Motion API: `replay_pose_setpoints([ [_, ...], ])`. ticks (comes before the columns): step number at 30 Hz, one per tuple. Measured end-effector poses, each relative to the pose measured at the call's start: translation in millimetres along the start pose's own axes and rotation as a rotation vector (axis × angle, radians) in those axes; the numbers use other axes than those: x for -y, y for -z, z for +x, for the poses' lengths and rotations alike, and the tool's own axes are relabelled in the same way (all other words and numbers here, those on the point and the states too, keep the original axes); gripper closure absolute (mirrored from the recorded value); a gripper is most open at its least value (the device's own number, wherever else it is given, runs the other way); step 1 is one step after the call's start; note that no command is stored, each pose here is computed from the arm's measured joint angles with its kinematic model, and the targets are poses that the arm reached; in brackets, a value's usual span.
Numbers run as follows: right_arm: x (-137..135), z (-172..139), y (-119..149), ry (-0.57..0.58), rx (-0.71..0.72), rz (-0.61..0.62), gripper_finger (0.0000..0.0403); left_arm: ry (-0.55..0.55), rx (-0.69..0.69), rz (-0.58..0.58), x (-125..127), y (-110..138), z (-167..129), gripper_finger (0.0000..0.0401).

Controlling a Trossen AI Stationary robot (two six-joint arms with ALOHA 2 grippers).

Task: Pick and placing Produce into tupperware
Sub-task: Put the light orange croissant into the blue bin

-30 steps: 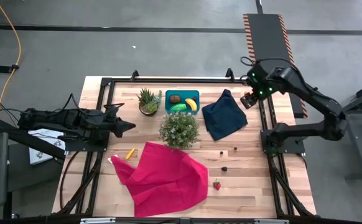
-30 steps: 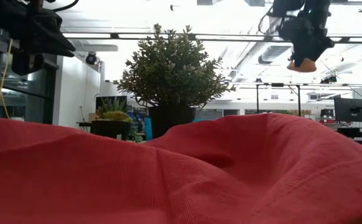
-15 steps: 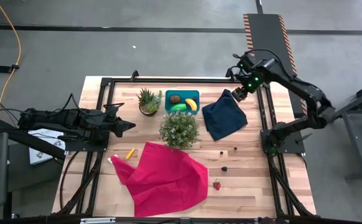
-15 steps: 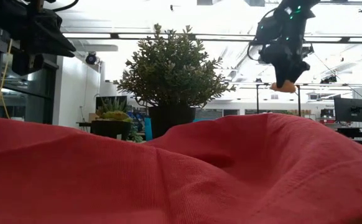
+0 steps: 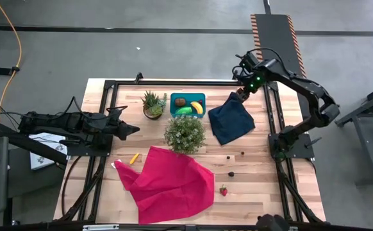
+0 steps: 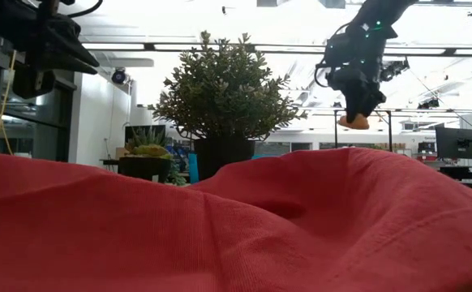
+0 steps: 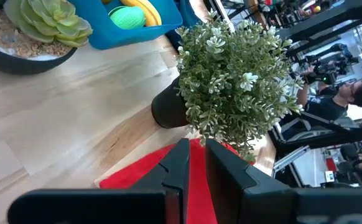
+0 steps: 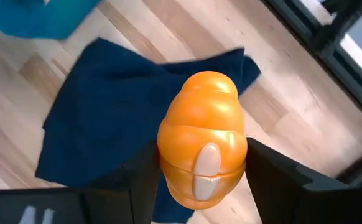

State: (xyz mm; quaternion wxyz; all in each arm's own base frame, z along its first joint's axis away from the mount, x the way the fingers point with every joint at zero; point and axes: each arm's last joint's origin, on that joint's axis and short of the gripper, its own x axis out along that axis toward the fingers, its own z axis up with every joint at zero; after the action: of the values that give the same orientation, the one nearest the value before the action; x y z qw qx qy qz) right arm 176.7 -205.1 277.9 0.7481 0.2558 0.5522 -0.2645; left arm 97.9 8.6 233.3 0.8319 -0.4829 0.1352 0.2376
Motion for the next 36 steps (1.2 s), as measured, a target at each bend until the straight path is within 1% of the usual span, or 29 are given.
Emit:
replay_pose_setpoints([
  [6,4,-9,-24,-0.007,0.031,-0.054,0.021,-0.003,0.01,-0.02,0,0,0,0.0361],
  [13,7,-20,-65,-0.008,0.046,-0.123,0.021,-0.005,0.016,-0.024,0,-1,0,0.0361],
  [18,4,-24,-94,-0.025,0.068,-0.163,0.021,-0.005,0.016,-0.024,0,-1,0,0.0361],
  [22,-1,-26,-111,-0.059,0.109,-0.188,0.021,-0.006,0.016,-0.024,0,-1,0,0.0361],
  [28,-18,-19,-123,-0.073,0.108,-0.252,0.021,-0.006,0.017,-0.022,0,-1,0,0.0361],
  [36,-48,3,-129,-0.102,0.067,-0.333,0.021,-0.01,0.016,-0.017,0,0,0,0.0361],
])
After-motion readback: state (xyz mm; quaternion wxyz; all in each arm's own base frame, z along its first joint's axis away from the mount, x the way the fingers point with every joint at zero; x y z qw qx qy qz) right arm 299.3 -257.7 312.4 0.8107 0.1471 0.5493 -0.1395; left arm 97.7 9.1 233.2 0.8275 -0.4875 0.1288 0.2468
